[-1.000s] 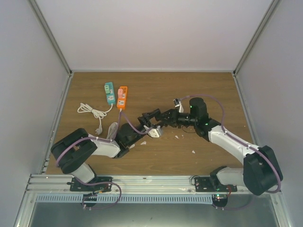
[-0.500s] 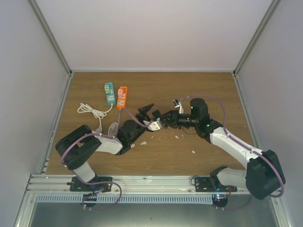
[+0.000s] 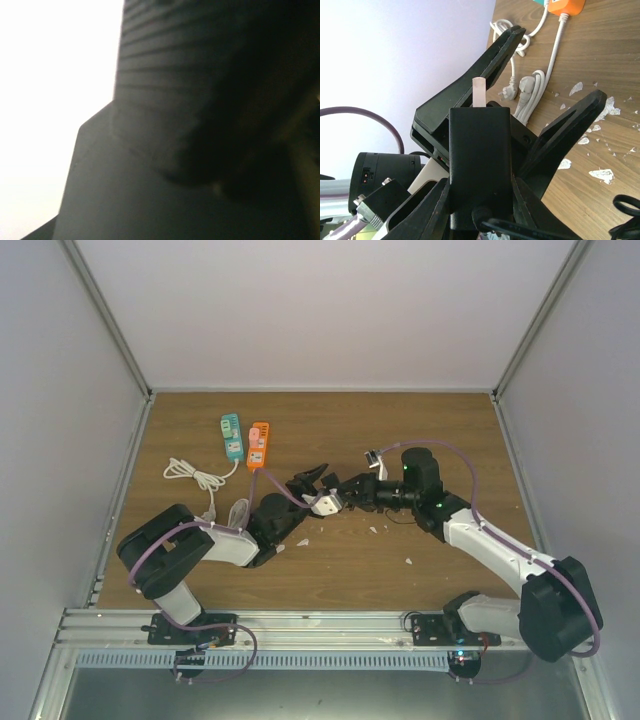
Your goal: Insert the plug
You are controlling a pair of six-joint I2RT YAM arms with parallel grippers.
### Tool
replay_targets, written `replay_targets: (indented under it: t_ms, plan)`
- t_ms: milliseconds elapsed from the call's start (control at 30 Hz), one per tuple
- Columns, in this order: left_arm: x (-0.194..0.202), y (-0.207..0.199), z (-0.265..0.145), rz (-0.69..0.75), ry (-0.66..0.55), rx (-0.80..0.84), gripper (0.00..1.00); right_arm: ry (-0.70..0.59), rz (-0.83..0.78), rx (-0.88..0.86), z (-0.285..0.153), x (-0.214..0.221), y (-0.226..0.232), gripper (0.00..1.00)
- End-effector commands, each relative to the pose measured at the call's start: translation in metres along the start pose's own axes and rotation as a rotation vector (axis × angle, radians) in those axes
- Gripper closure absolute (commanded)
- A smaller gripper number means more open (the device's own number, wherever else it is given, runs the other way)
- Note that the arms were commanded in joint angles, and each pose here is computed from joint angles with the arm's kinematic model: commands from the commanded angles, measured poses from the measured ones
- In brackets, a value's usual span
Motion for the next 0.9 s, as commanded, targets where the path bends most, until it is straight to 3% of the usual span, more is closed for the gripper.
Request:
replay_targets:
  t_ms: [0,300,500,633,800,833,867]
  plan:
    - [-0.015,0.016,-0.003,-0.028,-0.053,-0.047,0.48,0.024,-0.043,-0.025,0.000,0.004,0.011,0.97]
    - [-0.021,0.016,-0.009,-0.042,-0.085,-0.029,0.64,0.026,-0.045,-0.007,0.005,0.003,0.004,0.95]
    - [-0.021,0.016,-0.008,-0.049,-0.084,-0.025,0.72,0.035,-0.074,0.002,0.006,0.003,0.001,0.85]
    - [-0.021,0.016,-0.008,-0.053,-0.084,-0.024,0.73,0.026,-0.086,0.010,0.005,0.002,0.001,0.80]
    - [-0.020,0.019,-0.008,-0.070,-0.078,-0.033,0.75,-0.004,-0.102,0.056,0.002,-0.002,-0.005,0.84]
    - [-0.020,0.024,-0.009,-0.090,-0.077,-0.041,0.73,-0.017,-0.101,0.076,0.000,-0.003,-0.009,0.87]
    - [-0.019,0.027,-0.010,-0.115,-0.081,-0.039,0.61,-0.030,-0.093,0.100,-0.002,-0.004,-0.015,0.88]
Point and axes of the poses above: each gripper's point midway between its finger pads, its own z axis out along the fingers, its own y axis along the line the jaws close on, x = y × z, the point moved 1 cm from there along -z, back along the fingers
